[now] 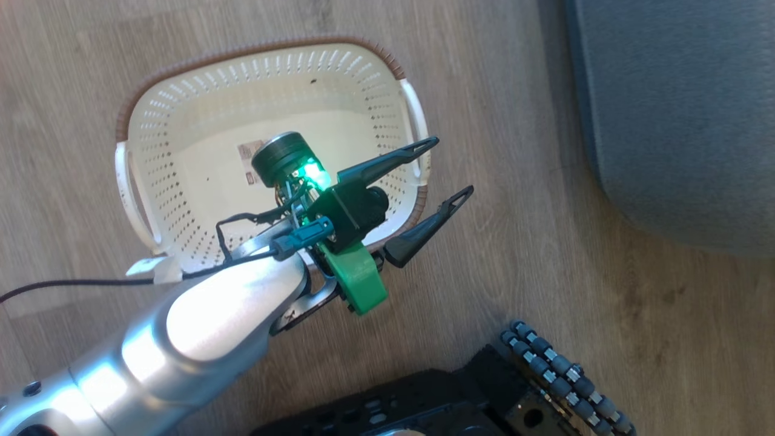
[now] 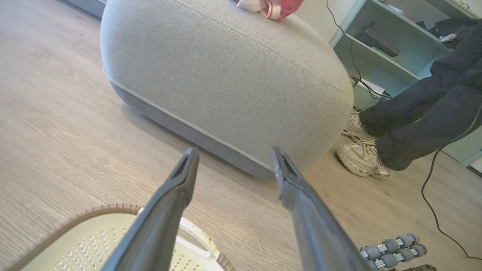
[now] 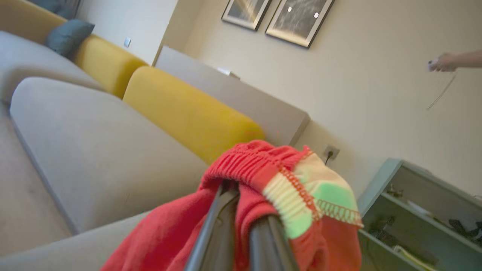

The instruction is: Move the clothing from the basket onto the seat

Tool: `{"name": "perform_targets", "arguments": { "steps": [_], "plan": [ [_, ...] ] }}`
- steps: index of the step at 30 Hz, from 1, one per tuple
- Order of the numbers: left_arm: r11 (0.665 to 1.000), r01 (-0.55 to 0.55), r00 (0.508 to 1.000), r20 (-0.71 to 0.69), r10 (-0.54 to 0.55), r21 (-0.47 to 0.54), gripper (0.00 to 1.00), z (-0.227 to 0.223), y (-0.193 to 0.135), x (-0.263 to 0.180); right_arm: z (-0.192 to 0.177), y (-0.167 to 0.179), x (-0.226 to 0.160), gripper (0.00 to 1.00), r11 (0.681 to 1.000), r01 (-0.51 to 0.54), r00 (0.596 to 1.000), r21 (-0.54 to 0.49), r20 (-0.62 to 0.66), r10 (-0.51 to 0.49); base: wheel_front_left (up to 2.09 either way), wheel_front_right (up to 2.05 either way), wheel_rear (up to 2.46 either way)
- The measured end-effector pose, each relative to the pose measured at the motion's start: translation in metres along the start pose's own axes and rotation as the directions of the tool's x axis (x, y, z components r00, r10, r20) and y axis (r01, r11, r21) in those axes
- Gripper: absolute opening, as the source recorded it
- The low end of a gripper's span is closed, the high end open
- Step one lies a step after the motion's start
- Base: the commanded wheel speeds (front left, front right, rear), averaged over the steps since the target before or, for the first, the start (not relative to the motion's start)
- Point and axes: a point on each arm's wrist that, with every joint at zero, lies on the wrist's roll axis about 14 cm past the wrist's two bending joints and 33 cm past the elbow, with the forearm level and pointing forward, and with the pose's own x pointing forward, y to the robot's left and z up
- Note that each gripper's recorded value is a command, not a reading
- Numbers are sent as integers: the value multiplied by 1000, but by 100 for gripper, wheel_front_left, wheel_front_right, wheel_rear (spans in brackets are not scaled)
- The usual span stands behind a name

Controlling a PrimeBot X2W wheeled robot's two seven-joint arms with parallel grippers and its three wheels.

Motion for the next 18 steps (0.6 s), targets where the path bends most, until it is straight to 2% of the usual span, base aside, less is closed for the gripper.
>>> {"name": "perform_targets", "arguments": {
  "steps": [2,7,14,15,16,18],
  "plan": [
    [1000,-4,1000,1,4,-2,100,-2,3,-1,-32,24,-7,0,999,-39,994,11,-101,40,0,0,0],
    [1000,-15,1000,11,15,-4,100,-1,7,-3,-65,54,-16,0,995,-80,973,57,-213,91,0,0,0],
    [999,-30,999,28,30,14,100,9,9,-5,-99,57,-30,0,993,-78,946,92,-308,103,0,0,0],
    [999,-31,999,29,31,18,100,10,9,-5,-105,57,-32,44,992,-78,942,97,-320,105,0,0,0],
    [999,-33,999,31,32,22,100,12,9,-5,-107,57,-34,100,991,-78,942,106,-317,108,0,0,0],
    [999,-34,999,38,32,32,100,17,8,-5,-108,56,-35,100,990,-81,947,120,-301,114,0,0,0]
  ]
}}
